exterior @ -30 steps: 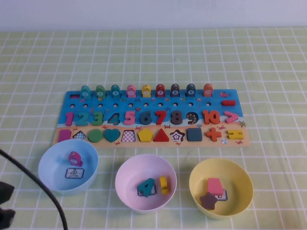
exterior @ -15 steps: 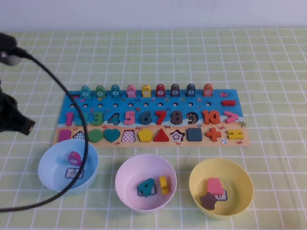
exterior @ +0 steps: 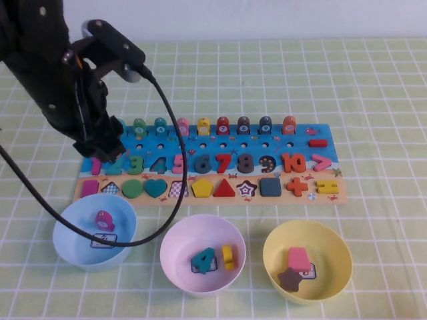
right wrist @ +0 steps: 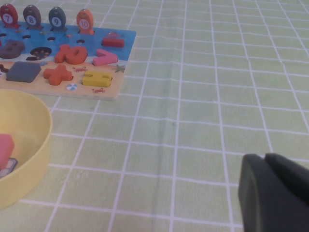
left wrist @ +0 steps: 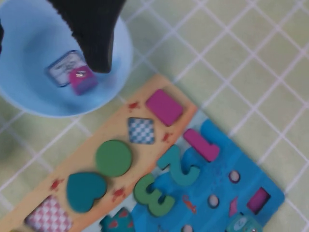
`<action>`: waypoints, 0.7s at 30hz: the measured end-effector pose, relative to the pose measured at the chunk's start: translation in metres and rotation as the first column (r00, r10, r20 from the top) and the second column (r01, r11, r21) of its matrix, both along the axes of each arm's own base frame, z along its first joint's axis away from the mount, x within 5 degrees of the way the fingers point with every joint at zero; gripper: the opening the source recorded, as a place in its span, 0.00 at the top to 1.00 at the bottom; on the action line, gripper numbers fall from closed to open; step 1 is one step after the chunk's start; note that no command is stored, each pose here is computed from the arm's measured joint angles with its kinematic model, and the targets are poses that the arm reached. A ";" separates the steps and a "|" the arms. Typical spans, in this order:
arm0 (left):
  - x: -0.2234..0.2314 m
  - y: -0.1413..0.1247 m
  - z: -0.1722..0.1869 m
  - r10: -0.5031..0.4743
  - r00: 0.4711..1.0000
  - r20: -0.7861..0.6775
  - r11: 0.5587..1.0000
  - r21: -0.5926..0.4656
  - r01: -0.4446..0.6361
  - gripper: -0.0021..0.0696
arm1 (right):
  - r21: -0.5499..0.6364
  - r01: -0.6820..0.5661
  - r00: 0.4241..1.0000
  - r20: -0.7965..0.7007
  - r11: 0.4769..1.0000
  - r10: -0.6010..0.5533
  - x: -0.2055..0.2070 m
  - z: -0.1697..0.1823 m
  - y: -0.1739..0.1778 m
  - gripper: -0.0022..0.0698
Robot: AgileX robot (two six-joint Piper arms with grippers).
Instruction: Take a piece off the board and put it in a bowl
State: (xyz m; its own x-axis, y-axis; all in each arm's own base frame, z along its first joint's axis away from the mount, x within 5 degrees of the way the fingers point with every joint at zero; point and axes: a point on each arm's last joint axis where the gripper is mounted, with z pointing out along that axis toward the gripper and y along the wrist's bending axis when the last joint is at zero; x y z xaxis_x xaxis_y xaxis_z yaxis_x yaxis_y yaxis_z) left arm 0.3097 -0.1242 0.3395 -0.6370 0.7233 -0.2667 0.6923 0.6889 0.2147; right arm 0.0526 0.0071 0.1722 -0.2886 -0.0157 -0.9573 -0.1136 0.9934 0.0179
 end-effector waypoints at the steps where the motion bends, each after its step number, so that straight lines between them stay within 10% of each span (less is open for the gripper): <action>1: 0.003 0.000 -0.004 -0.020 1.000 -0.002 0.999 0.028 0.020 0.48 | 0.000 0.000 1.000 0.000 1.000 0.000 0.000 0.000 0.000 0.99; 16: 0.043 -0.005 0.004 -0.174 0.911 0.374 0.982 0.136 0.131 0.47 | 0.000 0.000 1.000 0.000 1.000 0.000 0.000 0.000 0.000 0.99; 21: 0.055 -0.015 -0.018 0.000 0.945 0.328 1.000 -0.028 0.010 0.47 | 0.000 0.000 1.000 0.000 1.000 0.000 0.000 0.000 0.000 0.99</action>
State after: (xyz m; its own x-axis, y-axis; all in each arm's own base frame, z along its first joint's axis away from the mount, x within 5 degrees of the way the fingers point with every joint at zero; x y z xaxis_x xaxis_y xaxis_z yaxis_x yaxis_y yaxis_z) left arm 0.3643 -0.1395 0.3218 -0.5073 0.7152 -0.4808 0.5905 0.6948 0.4106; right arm 0.0526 0.0071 0.1722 -0.2886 -0.0157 -0.9573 -0.1136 0.9934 0.0179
